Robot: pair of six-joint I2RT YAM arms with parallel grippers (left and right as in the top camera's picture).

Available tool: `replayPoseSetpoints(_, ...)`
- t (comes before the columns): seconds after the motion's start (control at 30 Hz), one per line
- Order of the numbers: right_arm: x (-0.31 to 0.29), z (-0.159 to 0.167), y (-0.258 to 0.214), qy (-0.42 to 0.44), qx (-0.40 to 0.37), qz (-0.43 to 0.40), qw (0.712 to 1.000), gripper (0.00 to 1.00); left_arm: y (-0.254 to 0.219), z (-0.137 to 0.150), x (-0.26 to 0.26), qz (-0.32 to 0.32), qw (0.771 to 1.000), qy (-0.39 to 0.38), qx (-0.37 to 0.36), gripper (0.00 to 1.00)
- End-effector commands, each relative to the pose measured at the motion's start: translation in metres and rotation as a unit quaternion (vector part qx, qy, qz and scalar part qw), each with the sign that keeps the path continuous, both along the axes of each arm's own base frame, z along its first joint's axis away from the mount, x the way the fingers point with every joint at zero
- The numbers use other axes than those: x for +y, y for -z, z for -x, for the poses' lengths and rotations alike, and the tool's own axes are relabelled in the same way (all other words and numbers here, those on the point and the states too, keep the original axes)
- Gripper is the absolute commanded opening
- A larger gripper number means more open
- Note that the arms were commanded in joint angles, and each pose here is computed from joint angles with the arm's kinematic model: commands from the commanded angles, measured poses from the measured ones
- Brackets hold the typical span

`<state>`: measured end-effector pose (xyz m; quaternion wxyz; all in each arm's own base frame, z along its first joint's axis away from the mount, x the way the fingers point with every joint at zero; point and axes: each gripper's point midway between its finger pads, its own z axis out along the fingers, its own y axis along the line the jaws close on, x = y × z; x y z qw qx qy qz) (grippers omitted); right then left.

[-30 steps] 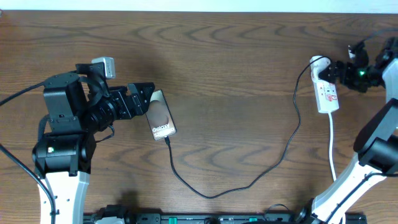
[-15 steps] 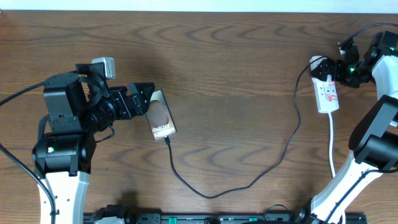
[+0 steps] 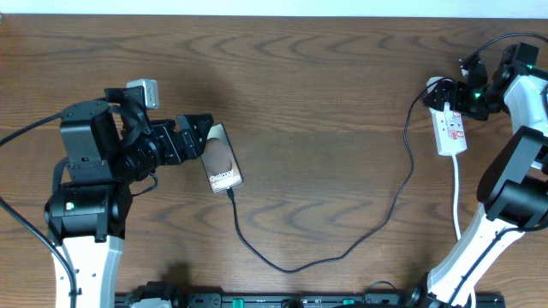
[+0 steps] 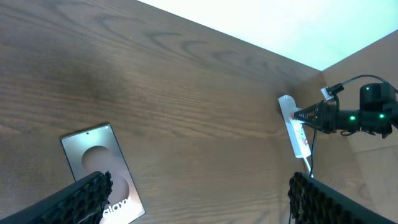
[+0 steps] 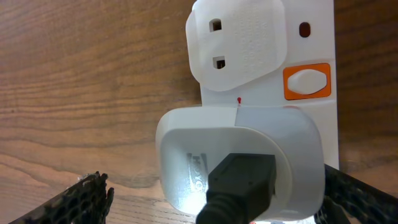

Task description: Plug charger to phone and switch on socket

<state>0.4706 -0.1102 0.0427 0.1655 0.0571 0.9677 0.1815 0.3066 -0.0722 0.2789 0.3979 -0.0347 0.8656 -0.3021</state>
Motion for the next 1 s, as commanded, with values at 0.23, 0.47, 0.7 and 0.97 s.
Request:
replayPoseSetpoints(0.23,-0.005,0.001,0.007,0.019,0.031,0.026,0.999,0.97,0.0,0.001,-0.002,0.0,1.0,0.008,-0.002,0.93)
replayPoseSetpoints(0.47,-0.016,0.0,-0.018,0.031,0.012,0.036,0.999,0.99,0.0,0.001,-0.002,0.0,1.0,0.008,-0.002,0.93)
replayPoseSetpoints(0.7,-0.006,-0.003,-0.02,0.021,0.001,0.011,1.0,0.99,0.0,0.001,-0.002,0.0,1.0,0.008,-0.001,0.93)
replayPoseSetpoints(0.97,0.006,-0.004,-0.023,0.029,0.001,-0.029,0.999,0.99,0.0,0.001,-0.002,0.0,1.0,0.008,-0.001,0.93)
